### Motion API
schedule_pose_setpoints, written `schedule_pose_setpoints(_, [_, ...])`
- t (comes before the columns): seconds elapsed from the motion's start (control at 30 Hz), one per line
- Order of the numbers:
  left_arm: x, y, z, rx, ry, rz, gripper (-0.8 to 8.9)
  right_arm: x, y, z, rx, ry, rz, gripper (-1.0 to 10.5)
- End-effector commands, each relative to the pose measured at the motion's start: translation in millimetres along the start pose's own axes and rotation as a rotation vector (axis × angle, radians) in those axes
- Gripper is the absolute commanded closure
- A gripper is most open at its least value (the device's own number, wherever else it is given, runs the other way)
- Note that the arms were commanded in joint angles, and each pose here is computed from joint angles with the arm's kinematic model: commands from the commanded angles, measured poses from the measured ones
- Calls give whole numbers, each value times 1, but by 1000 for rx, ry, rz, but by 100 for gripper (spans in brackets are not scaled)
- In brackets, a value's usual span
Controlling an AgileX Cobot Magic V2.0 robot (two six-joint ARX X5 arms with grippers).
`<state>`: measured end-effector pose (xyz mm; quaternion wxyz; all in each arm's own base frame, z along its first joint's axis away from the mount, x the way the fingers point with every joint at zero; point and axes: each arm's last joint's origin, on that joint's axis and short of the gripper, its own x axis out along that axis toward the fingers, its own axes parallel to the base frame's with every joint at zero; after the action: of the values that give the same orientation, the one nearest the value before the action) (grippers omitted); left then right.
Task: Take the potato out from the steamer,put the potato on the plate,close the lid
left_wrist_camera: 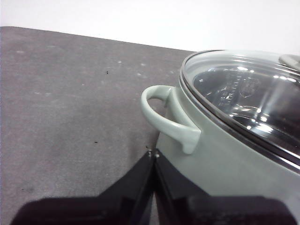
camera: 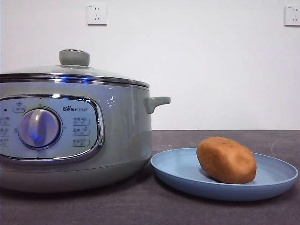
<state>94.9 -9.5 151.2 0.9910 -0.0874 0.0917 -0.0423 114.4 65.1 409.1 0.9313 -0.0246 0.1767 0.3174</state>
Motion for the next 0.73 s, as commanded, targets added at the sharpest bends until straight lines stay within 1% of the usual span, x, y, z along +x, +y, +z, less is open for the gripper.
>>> schedule_pose_setpoints(0.03, [1, 1, -4, 3, 7, 6, 817, -1, 0, 0, 5, -2, -1, 946])
schedule_pose_setpoints(0.1, [1, 1, -4, 3, 7, 6, 817, -3, 1, -1, 7, 5, -2, 946])
schedule_pose_setpoints(0.17, [1, 1, -4, 3, 7, 6, 817, -5, 0, -2, -26, 6, -10, 946])
schedule_pose_setpoints(0.23, [1, 1, -4, 3, 7, 6, 817, -9, -2, -4, -63, 11, -44, 946])
schedule_pose_setpoints(0.27, [1, 1, -4, 3, 7, 6, 817, -10, -4, -4, -62, 15, -65, 946])
schedule_pose_setpoints(0.4, [1, 1, -4, 3, 7, 6, 817, -11, -21, -9, 1, 29, -193, 946])
schedule_pose_setpoints(0.53, [1, 1, -4, 3, 7, 6, 817, -13, -45, -24, 114, 57, -360, 946])
schedule_pose_setpoints(0.63, [1, 1, -4, 3, 7, 6, 817, -13, -53, -40, 154, 73, -426, 946])
schedule_pose_setpoints(0.73, [1, 1, -4, 3, 7, 6, 817, -8, -57, -61, 152, 41, -463, 946])
